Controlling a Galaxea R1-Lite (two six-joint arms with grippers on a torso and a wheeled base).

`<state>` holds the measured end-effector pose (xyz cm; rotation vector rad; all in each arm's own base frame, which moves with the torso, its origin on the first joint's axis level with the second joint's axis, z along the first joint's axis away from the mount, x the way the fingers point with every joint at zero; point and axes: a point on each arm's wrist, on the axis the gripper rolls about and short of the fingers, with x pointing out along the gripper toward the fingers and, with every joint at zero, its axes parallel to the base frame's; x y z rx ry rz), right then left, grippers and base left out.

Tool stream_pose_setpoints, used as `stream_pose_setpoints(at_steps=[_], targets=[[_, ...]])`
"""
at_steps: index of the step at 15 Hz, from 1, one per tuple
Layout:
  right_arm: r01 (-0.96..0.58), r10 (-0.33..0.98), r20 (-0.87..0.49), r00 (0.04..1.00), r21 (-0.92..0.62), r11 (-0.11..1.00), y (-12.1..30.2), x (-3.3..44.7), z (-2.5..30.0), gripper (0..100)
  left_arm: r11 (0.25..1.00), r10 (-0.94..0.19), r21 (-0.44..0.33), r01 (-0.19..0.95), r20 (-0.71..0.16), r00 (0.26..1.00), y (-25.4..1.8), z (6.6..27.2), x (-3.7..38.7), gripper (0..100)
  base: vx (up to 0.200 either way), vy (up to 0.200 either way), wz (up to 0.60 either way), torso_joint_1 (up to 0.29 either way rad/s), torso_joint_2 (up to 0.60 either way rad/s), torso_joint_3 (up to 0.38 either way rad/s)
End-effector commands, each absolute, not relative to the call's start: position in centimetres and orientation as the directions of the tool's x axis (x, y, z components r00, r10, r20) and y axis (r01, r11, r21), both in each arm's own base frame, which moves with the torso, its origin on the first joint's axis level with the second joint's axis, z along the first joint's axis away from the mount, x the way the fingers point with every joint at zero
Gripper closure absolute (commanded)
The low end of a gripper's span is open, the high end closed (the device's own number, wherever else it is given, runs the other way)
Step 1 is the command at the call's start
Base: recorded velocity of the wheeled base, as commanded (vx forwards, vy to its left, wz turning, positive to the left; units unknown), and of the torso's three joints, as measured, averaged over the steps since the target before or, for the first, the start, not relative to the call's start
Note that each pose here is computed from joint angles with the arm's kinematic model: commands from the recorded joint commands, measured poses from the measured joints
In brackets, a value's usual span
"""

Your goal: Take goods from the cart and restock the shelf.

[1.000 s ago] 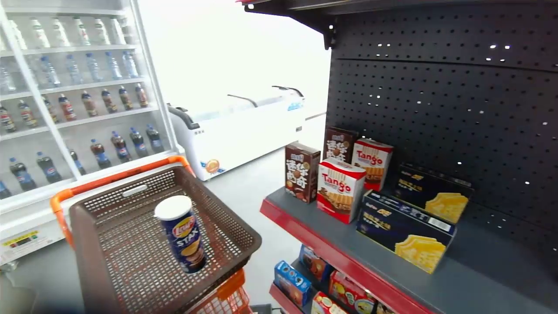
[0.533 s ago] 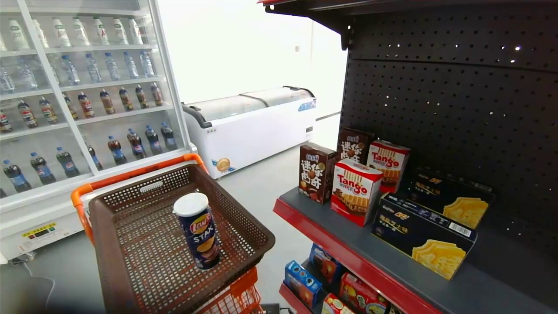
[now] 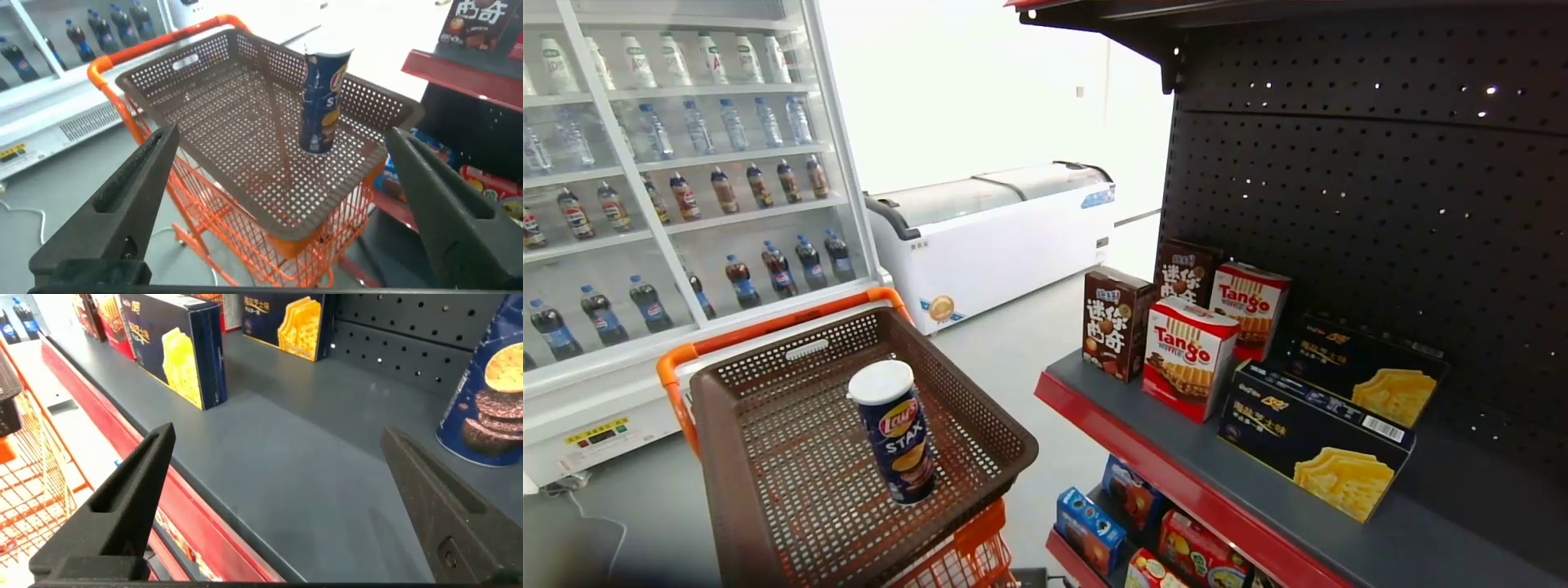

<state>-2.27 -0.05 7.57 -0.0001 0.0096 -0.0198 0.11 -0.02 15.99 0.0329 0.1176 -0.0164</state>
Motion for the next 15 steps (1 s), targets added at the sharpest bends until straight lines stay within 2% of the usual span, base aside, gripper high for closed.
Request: stream_pose_setpoints(at_steps=[1, 3, 7, 11, 15], targets=[[0.02, -0.02, -0.011, 1.0, 0.0, 1.0, -0.1, -2.3, 7.6, 0, 0.999, -0.023, 0.029, 0.034, -0.337, 0.941, -0.1, 18.8, 6.3, 0, 0.0, 0.0, 0.0, 0.0, 0.0, 0.0], [0.02, -0.02, -0.011, 1.0, 0.0, 1.0, -0.1, -2.3, 7.6, 0, 0.999, -0.003, 0.043, 0.022, -0.4, 0.917, 0.0, 18.4, 8.3, 0, 0.0, 0.0, 0.0, 0.0, 0.0, 0.0], [0.02, -0.02, -0.011, 1.0, 0.0, 1.0, -0.1, -2.3, 7.6, 0, 0.997, -0.041, 0.043, 0.07, -0.479, 0.877, -0.4, 17.2, 13.0, 0, 0.0, 0.0, 0.0, 0.0, 0.0, 0.0], [0.02, -0.02, -0.011, 1.0, 0.0, 1.0, -0.1, -2.3, 7.6, 0, 0.981, -0.164, 0.002, 0.192, -0.509, 0.845, -1.6, 15.6, 16.5, 0, 0.0, 0.0, 0.0, 0.0, 0.0, 0.0], [0.02, -0.02, -0.011, 1.0, 0.0, 1.0, -0.1, -2.3, 7.6, 0, 0.976, -0.19, 0.006, 0.218, -0.469, 0.862, -2.5, 13.9, 20.3, 0, 0.0, 0.0, 0.0, 0.0, 0.0, 0.0]])
